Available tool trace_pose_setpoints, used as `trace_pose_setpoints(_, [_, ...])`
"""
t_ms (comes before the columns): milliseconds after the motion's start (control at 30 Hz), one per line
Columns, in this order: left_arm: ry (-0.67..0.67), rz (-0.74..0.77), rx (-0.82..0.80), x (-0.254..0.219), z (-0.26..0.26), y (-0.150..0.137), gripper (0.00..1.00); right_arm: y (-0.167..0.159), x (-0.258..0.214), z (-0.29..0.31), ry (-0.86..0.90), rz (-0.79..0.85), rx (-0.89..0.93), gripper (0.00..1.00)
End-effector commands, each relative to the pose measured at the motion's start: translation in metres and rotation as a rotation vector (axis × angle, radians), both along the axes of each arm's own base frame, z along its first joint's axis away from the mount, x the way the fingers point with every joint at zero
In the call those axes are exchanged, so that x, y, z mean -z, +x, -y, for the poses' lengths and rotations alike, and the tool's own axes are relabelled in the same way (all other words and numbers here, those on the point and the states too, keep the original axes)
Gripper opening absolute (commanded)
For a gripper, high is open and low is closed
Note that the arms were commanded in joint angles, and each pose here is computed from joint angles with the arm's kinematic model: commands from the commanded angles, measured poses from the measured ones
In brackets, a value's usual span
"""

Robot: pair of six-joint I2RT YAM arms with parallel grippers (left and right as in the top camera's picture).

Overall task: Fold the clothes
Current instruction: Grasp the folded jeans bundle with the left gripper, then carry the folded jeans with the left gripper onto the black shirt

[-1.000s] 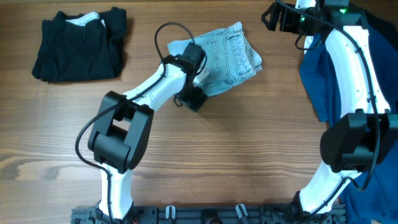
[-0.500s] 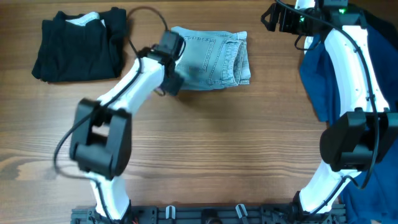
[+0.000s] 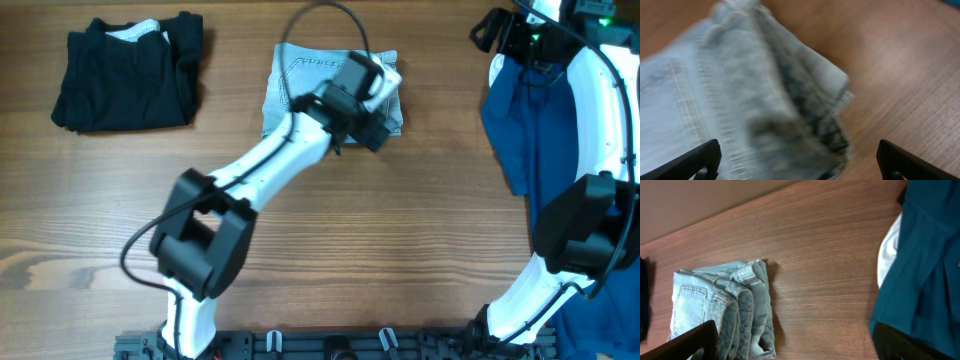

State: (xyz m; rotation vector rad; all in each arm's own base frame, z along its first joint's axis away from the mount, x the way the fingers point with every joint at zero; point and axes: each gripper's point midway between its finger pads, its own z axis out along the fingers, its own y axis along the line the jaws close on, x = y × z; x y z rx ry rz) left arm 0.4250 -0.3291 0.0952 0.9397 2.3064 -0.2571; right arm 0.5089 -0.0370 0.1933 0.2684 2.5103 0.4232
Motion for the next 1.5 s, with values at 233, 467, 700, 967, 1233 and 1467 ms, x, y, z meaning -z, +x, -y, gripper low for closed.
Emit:
trace_pose_setpoints(233, [0.157, 0.077, -0.014, 0.067, 0.020, 0.003, 1.00, -0.006, 0.016, 0.000, 0.004, -0.059, 0.005, 1.00])
trace_pose_setpoints(467, [0.099, 0.158, -0.038, 0.075, 0.033, 0.025, 1.00, -0.009, 0.017, 0.000, 0.006, -0.070, 0.005, 1.00])
trace_pose_setpoints(700, [0.121, 0.112, -0.026, 0.114, 0.031, 0.022, 1.00, -0.009, 0.017, 0.000, 0.007, -0.071, 0.007, 1.00])
trace_pose_setpoints(967, [0.157, 0.058, -0.015, 0.131, 0.024, 0.013, 0.09, -0.010, 0.018, 0.000, 0.007, -0.077, 0.005, 1.00])
trace_pose_setpoints(1233, [0.314, 0.252, -0.242, 0.054, -0.033, 0.048, 0.04, -0.010, 0.018, 0.000, 0.008, -0.079, 0.006, 1.00])
trace_pose_setpoints(1467, [0.057, 0.539, -0.501, -0.173, -0.129, 0.075, 0.04, -0.012, 0.018, -0.004, 0.026, -0.083, -0.003, 1.00])
